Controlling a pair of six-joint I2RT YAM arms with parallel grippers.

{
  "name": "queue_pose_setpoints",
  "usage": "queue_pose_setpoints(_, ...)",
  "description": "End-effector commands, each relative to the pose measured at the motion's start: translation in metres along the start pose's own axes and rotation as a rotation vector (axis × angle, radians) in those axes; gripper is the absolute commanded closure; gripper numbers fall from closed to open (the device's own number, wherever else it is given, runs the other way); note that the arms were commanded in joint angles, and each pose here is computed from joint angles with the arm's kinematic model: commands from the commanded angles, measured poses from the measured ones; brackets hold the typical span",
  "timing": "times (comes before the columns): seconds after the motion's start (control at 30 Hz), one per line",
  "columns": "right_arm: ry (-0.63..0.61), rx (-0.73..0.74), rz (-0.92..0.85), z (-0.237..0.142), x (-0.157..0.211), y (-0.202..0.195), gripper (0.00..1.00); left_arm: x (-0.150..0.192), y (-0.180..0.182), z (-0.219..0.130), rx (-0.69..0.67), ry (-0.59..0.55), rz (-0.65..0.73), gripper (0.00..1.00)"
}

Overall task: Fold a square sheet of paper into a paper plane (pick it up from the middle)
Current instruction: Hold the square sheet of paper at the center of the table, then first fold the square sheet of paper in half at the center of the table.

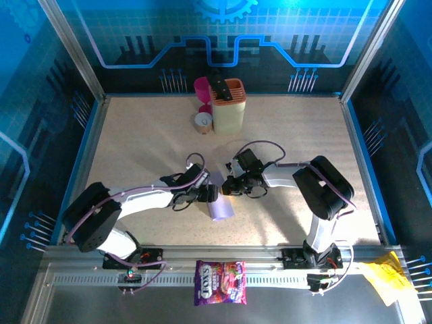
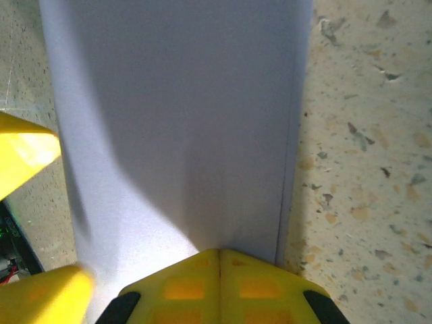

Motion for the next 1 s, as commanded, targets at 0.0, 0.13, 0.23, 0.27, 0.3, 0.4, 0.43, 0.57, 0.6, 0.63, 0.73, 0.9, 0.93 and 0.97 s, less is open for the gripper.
queue_pose_setpoints(0.0,0.05,0.097,0.038,0.011,0.014,-0.017,1.0,-0.016,-0.013,-0.024,0.082,-0.068,-0.064,0.14)
queue_pose_setpoints(0.13,0.049,0.108,0.043,0.011,0.015,-0.019,1.0,-0.016,-0.025,-0.03,0.184,-0.056,-0.099,0.25)
queue_pose_setpoints(0.23,0.05,0.114,0.047,0.012,0.015,-0.021,1.0,-0.013,-0.029,-0.027,0.232,-0.039,-0.114,0.43)
queue_pose_setpoints(0.27,0.053,0.116,0.048,0.013,0.016,-0.022,1.0,-0.013,-0.03,-0.026,0.243,-0.036,-0.116,0.5)
queue_pose_setpoints(0.3,0.052,0.117,0.051,0.014,0.016,-0.023,1.0,-0.012,-0.03,-0.025,0.25,-0.031,-0.118,0.54)
queue_pose_setpoints(0.4,0.056,0.119,0.054,0.015,0.017,-0.025,1.0,-0.008,-0.03,-0.019,0.265,-0.017,-0.12,0.6)
queue_pose_setpoints(0.43,0.059,0.12,0.055,0.016,0.018,-0.025,1.0,-0.007,-0.03,-0.018,0.271,-0.015,-0.119,0.6)
queue_pose_setpoints(0.57,0.06,0.122,0.061,0.017,0.019,-0.027,1.0,-0.004,-0.029,-0.011,0.264,-0.003,-0.12,0.64)
queue_pose_setpoints(0.6,0.062,0.122,0.062,0.018,0.019,-0.027,1.0,-0.003,-0.028,-0.009,0.259,0.002,-0.12,0.66)
queue_pose_setpoints(0.63,0.062,0.124,0.062,0.018,0.019,-0.027,1.0,-0.002,-0.027,-0.007,0.254,0.006,-0.119,0.68)
queue_pose_setpoints(0.73,0.063,0.129,0.066,0.017,0.021,-0.028,1.0,0.003,-0.021,-0.001,0.232,0.016,-0.121,0.75)
queue_pose_setpoints(0.9,0.068,0.138,0.073,0.018,0.023,-0.031,1.0,0.012,-0.01,0.01,0.185,0.023,-0.12,0.77)
queue_pose_setpoints(0.93,0.068,0.138,0.074,0.018,0.022,-0.031,1.0,0.013,-0.007,0.012,0.174,0.023,-0.121,0.77)
queue_pose_setpoints(0.97,0.069,0.141,0.076,0.019,0.023,-0.032,1.0,0.015,-0.006,0.014,0.168,0.025,-0.119,0.77)
Point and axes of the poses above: each hand's point on the last joint's axis, 136 mm out from that joint toward the fingers, its own z axis out along the fingers, its own y axis along the line the jaws close on, x = y × z, the point moved 6 cm from there along -z, back along the fingers, and after that the axes turned 6 degrees about -z, right-handed, at the moved point
